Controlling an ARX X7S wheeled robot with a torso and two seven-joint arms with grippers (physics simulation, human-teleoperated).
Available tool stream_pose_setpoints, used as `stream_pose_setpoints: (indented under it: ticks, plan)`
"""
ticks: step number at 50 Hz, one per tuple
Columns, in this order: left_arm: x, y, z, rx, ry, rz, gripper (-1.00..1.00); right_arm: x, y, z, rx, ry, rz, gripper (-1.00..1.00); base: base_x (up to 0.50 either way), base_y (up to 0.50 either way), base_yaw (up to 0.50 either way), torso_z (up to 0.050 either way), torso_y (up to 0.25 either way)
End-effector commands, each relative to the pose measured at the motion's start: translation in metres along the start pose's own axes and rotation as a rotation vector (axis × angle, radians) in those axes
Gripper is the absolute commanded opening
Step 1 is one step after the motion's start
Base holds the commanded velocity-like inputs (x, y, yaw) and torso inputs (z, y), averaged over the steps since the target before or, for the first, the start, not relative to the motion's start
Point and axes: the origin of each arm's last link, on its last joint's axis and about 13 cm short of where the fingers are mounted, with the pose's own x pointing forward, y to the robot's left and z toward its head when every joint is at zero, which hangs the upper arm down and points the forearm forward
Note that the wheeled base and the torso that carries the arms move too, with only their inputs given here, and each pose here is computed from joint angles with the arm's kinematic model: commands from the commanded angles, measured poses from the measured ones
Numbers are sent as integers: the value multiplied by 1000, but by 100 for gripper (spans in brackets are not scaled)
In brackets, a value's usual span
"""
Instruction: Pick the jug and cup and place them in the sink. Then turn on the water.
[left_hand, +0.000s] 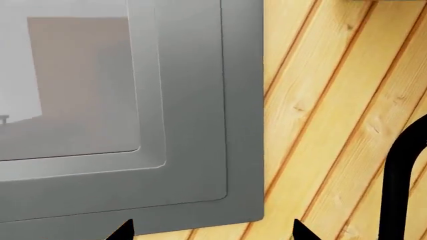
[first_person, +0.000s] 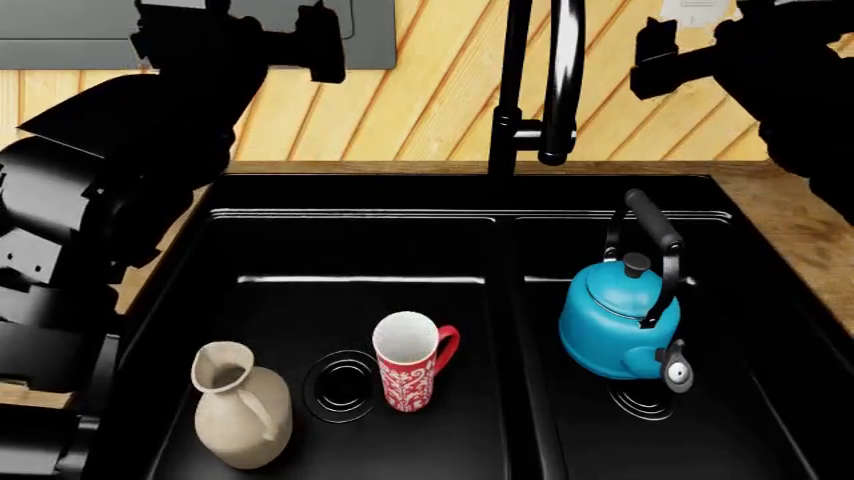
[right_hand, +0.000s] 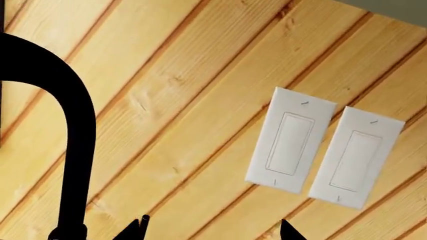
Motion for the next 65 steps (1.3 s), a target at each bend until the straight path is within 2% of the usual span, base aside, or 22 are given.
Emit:
stream_pose_setpoints:
  ticks: [1,10,19,27,40,65]
  plan:
    - [15,-3,8,18,-28,30,100,31,4,7,-4,-47,17,100,0,0,0,0,0]
    - [31,-6,15,32,-35,60,100,55,8,5,20,-61,32,100,0,0,0,0,0]
    - [50,-6,25,31,-63,115,100,59,21,-2,82,-76,60,100,0,0,0,0,0]
    - [57,-3,31,26,-96,142,100,61,29,-5,126,-86,71,100,0,0,0,0,0]
    - [68,0,42,36,-142,178,100,62,33,0,116,-65,55,100,0,0,0,0,0]
    - [68,3,40,30,-120,161,100,62,34,1,105,-46,55,100,0,0,0,0,-7]
